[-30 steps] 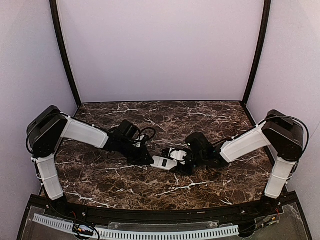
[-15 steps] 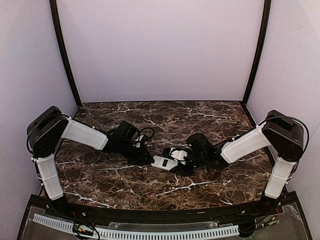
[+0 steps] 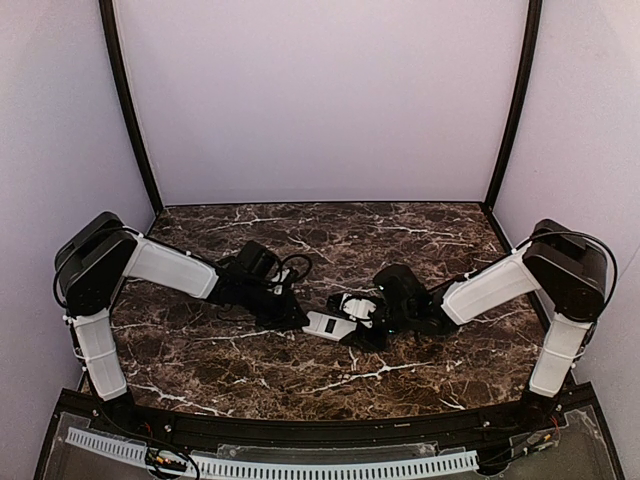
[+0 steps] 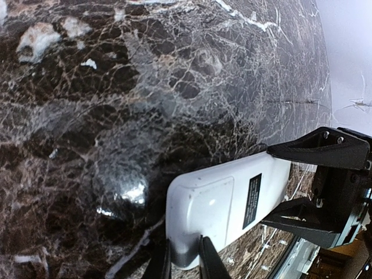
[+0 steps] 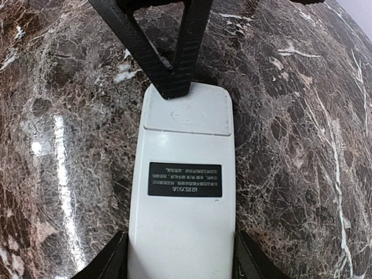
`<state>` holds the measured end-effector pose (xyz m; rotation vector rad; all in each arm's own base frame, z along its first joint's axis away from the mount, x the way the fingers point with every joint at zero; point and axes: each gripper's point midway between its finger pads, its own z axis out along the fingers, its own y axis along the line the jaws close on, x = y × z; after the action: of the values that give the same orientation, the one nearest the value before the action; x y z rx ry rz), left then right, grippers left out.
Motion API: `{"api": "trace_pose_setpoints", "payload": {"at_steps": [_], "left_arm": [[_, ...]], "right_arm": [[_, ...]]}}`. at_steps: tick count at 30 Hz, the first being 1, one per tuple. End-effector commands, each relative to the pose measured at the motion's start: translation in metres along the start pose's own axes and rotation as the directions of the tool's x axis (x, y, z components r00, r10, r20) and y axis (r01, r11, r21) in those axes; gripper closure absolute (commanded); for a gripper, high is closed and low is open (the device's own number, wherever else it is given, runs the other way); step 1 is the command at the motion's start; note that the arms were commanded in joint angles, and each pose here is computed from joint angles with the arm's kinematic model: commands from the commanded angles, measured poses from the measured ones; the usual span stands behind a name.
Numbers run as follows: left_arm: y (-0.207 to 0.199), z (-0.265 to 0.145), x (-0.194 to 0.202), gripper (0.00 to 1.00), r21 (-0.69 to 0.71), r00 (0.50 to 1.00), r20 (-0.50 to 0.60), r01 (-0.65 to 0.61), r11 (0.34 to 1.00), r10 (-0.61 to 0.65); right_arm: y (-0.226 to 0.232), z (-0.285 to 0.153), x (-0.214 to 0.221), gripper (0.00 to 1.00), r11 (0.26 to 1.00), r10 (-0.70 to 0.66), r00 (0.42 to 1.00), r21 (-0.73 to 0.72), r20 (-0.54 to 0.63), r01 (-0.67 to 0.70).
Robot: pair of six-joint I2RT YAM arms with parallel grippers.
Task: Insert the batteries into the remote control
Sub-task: Press the battery cover on the remote control.
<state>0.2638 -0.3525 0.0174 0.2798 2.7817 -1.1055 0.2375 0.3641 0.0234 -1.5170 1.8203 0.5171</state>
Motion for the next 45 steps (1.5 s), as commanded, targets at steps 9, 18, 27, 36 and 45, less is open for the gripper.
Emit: {"api": "trace_pose_setpoints", "payload": {"at_steps": [9,18,27,36,45], "left_arm": [[0.034,0.054,0.110,0.78,-0.194,0.955,-0.289,-0.124,0.973,0.065],[0.023,0.054,0.103,0.72,-0.172,0.949,-0.288,-0.180,0.968,0.126],[0.000,0.064,0.108,0.71,-0.099,0.943,-0.281,-0.214,0.972,0.179],[-0.032,0.077,0.112,0.71,-0.009,0.937,-0.268,-0.233,0.972,0.222],[-0.059,0.082,0.112,0.69,0.080,0.958,-0.240,-0.143,0.986,0.158]], "right_arm": [[0.005,0.015,-0.016,1.00,0.997,-0.057,0.996,-0.053,0.072,0.060],[0.006,0.018,-0.013,1.00,0.996,-0.038,0.998,-0.075,0.054,0.042],[0.003,0.022,-0.015,1.00,0.997,-0.020,0.998,-0.078,0.053,0.024],[0.003,0.026,-0.015,1.00,0.997,-0.015,0.998,-0.078,0.054,0.019],[-0.001,0.026,-0.017,1.00,0.998,-0.013,0.998,-0.060,0.056,0.017]]}}
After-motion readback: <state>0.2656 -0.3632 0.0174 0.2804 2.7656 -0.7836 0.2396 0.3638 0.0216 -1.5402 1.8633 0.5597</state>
